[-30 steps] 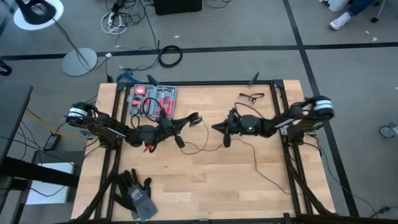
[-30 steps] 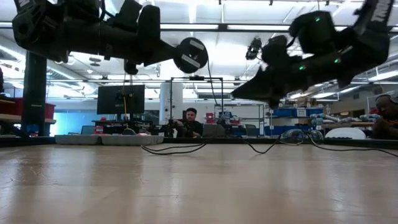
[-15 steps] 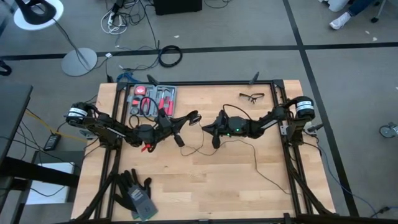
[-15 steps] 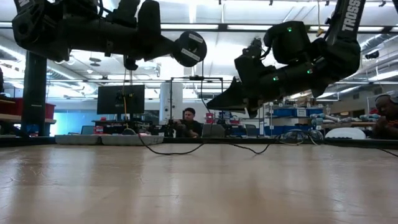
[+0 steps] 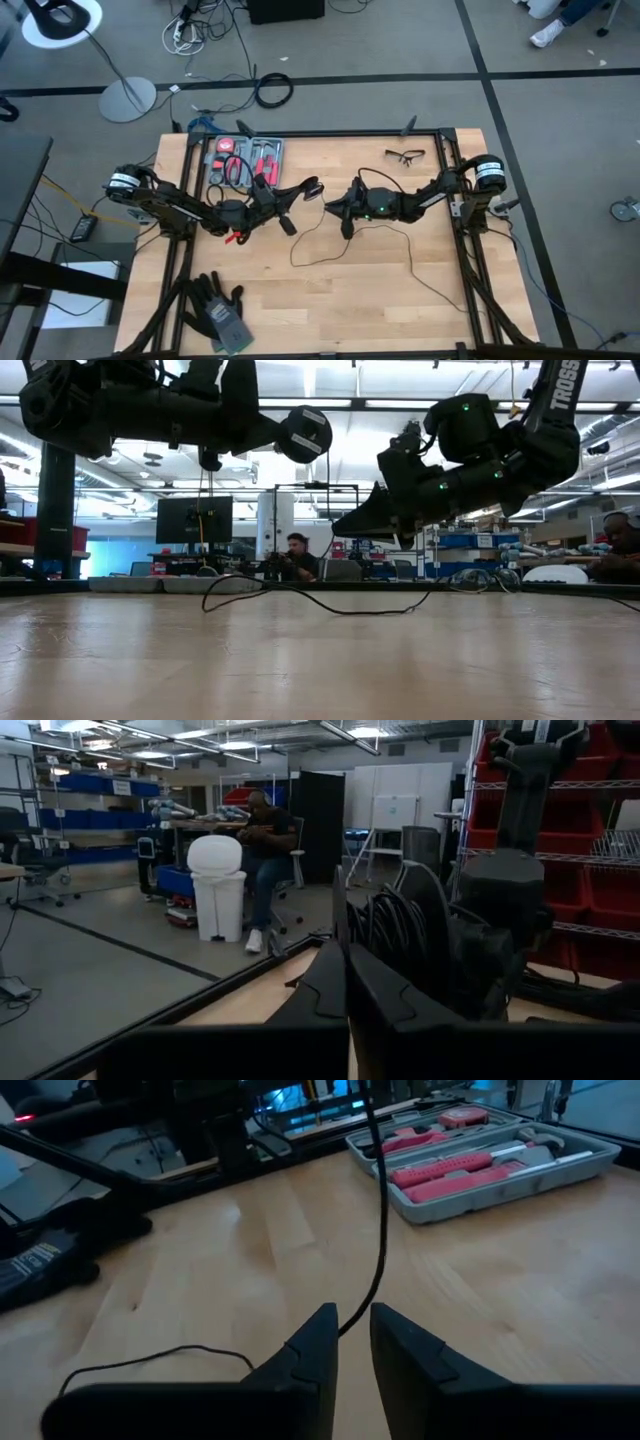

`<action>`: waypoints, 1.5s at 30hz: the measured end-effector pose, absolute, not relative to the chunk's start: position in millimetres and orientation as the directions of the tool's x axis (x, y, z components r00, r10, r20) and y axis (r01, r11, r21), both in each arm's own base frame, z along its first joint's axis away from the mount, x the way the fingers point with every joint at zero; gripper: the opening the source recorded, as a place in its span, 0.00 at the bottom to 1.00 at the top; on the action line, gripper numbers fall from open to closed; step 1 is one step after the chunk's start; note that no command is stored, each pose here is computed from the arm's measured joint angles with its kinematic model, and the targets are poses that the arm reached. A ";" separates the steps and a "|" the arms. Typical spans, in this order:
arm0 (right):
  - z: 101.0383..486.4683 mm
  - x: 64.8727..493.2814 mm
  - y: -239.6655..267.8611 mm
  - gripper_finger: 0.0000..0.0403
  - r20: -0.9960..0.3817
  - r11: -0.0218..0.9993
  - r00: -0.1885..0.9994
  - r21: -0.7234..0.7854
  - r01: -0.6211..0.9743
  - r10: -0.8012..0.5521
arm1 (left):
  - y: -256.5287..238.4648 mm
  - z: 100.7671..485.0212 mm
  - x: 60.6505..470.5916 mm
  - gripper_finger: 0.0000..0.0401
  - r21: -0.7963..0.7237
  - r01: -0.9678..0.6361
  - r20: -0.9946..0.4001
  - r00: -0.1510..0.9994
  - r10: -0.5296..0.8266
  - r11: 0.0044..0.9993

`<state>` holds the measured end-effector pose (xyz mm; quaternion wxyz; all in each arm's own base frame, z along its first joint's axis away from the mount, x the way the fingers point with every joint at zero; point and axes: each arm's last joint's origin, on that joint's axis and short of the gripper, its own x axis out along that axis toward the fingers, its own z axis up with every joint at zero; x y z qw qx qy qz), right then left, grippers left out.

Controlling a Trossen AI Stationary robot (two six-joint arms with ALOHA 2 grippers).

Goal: Coil cords
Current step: Coil the black wire on the black spool

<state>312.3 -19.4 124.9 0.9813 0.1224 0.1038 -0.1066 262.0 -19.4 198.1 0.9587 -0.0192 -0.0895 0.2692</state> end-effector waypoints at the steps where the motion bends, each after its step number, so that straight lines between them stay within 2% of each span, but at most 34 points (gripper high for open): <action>1: 124.9 312.3 -20.1 0.16 -0.230 0.947 0.955 0.218 0.237 -0.186 | -19.4 198.1 262.0 0.00 -0.087 -0.512 0.162 0.839 0.520 0.854; 9: 128.6 315.8 -21.6 0.15 -0.213 0.946 0.958 0.222 0.237 -0.190 | -19.4 199.7 261.6 0.00 -0.103 -0.510 0.175 0.836 0.520 0.854; 15: 133.8 331.6 -21.3 0.02 -0.287 0.963 0.940 0.136 0.231 -0.185 | -19.3 201.1 261.3 0.00 -0.114 -0.508 0.188 0.833 0.521 0.854; 19: 147.8 347.3 -15.6 0.01 -0.274 0.979 0.948 0.078 0.188 -0.161 | -19.2 200.9 261.3 0.00 -0.113 -0.511 0.185 0.832 0.523 0.852; 26: 177.4 376.0 -2.3 0.00 -0.294 0.998 0.954 -0.029 0.062 -0.068 | -16.9 190.3 261.5 0.00 -0.065 -0.604 0.088 0.790 0.607 0.795; 31: 186.4 382.7 0.6 0.00 -0.294 0.997 0.953 -0.050 0.055 -0.068 | -17.2 184.9 261.9 0.00 -0.074 -0.603 0.046 0.794 0.607 0.794; 35: 178.0 379.5 -7.7 0.00 -0.376 0.990 0.917 -0.026 0.137 -0.137 | -17.6 189.8 261.4 0.00 -0.112 -0.597 0.084 0.791 0.606 0.795; 45: 176.5 378.9 -2.6 0.00 -0.391 0.992 0.911 -0.024 0.128 -0.127 | -10.4 201.6 259.2 0.00 -0.231 -0.602 0.176 0.747 0.641 0.765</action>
